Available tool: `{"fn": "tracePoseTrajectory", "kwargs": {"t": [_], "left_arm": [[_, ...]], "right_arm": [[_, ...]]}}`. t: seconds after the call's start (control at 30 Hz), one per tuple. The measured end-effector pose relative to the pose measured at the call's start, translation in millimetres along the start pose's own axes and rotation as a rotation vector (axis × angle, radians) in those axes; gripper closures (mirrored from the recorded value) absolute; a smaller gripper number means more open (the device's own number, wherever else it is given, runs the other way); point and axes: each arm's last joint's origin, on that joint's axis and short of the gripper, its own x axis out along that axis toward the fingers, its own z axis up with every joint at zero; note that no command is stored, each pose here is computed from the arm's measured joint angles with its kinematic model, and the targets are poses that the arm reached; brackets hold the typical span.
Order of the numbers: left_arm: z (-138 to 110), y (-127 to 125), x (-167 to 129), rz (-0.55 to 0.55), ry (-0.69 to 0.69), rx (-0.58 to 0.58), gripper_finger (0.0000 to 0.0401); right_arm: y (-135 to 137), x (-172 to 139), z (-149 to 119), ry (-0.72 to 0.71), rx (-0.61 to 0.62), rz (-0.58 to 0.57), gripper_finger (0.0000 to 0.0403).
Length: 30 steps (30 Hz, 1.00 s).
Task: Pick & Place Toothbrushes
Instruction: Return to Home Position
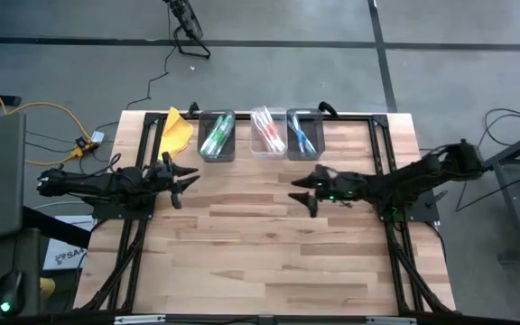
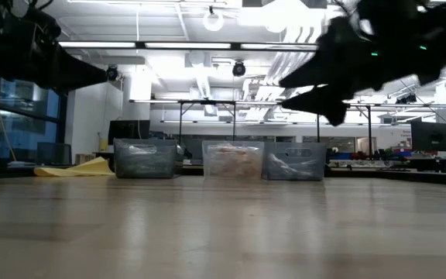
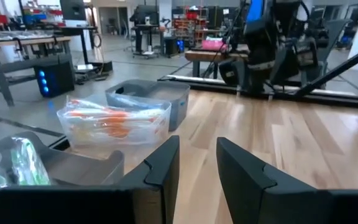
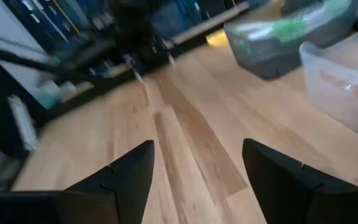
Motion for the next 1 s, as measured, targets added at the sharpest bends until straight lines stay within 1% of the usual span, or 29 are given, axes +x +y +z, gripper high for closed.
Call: {"fn": "tracePoseTrajectory", "kwargs": {"t": [0.1,0.27,0.43,0.57,0.67,0.83,1.0], "left_arm": [[0.2,0.0,0.1,0.002,-0.004,0.002,0.03],[0.3,0.1,0.2,0.005,-0.008,0.022,0.03],[0.1,0.2,0.2,0.01,-0.007,0.024,0.03],[-0.2,1.3,0.2,0.049,-0.006,0.025,0.03],[-0.3,1.5,0.2,0.055,-0.006,0.026,0.03],[-0.4,1.6,0.2,0.06,-0.005,0.045,0.03],[-0.4,2.2,0.2,0.078,-0.003,0.078,0.03]], "right_arm": [[-9.3,-22.2,-8.5,-0.069,0.018,0.047,0.0165],[-22.7,-59.1,-18.1,-0.15,0.03,0.082,0.0165],[-32.8,-84.2,-27.0,-0.199,0.032,0.111,0.0165],[-33.4,-92.4,-24.7,-0.18,0.005,0.129,0.0165],[-40.2,-95.8,-29.2,-0.114,-0.015,0.074,0.0165],[-47.7,-104.0,-31.0,-0.058,-0.039,0.057,0.0165],[-53.7,-113.7,-29.1,-0.072,-0.068,0.032,0.0165]]}}
